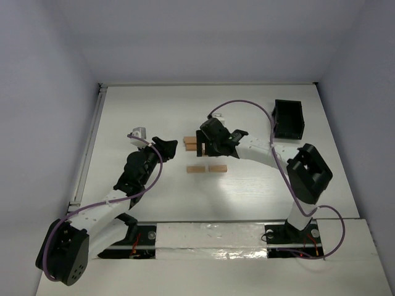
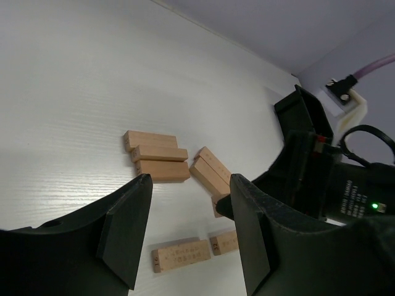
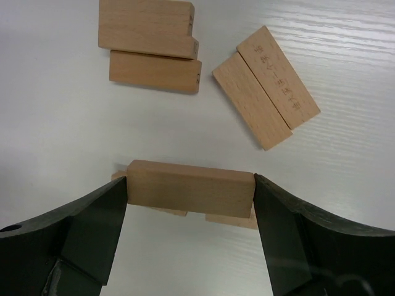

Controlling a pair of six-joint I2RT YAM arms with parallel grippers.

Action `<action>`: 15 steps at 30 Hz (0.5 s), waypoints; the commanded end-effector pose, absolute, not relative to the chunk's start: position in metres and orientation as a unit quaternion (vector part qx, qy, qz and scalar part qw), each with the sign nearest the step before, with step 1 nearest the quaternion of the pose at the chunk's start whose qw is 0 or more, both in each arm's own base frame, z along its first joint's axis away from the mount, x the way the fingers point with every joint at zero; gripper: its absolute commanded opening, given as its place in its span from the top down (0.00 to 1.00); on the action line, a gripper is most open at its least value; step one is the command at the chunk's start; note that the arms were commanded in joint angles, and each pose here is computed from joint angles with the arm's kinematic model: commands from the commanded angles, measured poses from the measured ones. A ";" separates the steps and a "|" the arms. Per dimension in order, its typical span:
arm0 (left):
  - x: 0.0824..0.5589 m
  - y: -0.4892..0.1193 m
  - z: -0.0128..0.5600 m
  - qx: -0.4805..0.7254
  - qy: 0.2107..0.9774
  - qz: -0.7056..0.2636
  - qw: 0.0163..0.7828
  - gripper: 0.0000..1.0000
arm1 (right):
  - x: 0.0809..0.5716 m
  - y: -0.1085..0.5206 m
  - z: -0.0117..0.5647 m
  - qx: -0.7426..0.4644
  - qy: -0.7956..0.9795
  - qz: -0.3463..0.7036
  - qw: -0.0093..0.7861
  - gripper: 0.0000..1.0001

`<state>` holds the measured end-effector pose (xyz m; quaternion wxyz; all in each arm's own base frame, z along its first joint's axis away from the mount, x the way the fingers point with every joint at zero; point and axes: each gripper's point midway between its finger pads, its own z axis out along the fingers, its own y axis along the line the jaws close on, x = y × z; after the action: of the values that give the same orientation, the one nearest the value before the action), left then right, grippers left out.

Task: Build the wood block tower

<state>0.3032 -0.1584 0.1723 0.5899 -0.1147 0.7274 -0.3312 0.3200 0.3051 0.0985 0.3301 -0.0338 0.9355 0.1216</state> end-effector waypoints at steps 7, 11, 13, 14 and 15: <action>0.309 -0.163 0.202 -0.108 0.698 -0.353 0.613 0.50 | 0.351 0.335 0.087 -0.056 0.931 0.175 0.316 0.16; 0.309 -0.164 0.202 -0.106 0.700 -0.354 0.611 0.50 | 0.359 0.334 0.071 -0.052 0.935 0.174 0.303 0.16; 0.309 -0.164 0.200 -0.106 0.701 -0.353 0.610 0.50 | 0.365 0.326 0.063 -0.043 0.938 0.168 0.299 0.16; 0.309 -0.164 0.200 -0.106 0.701 -0.353 0.610 0.50 | 0.363 0.326 0.060 -0.043 0.939 0.169 0.297 0.17; 0.310 -0.164 0.200 -0.106 0.701 -0.353 0.610 0.50 | 0.366 0.321 0.059 -0.039 0.940 0.167 0.296 0.17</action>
<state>0.3031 -0.1597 0.1694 0.5860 -0.1125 0.7308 -0.3315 0.3447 0.3114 0.0378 0.2647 -0.0412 0.9540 0.1347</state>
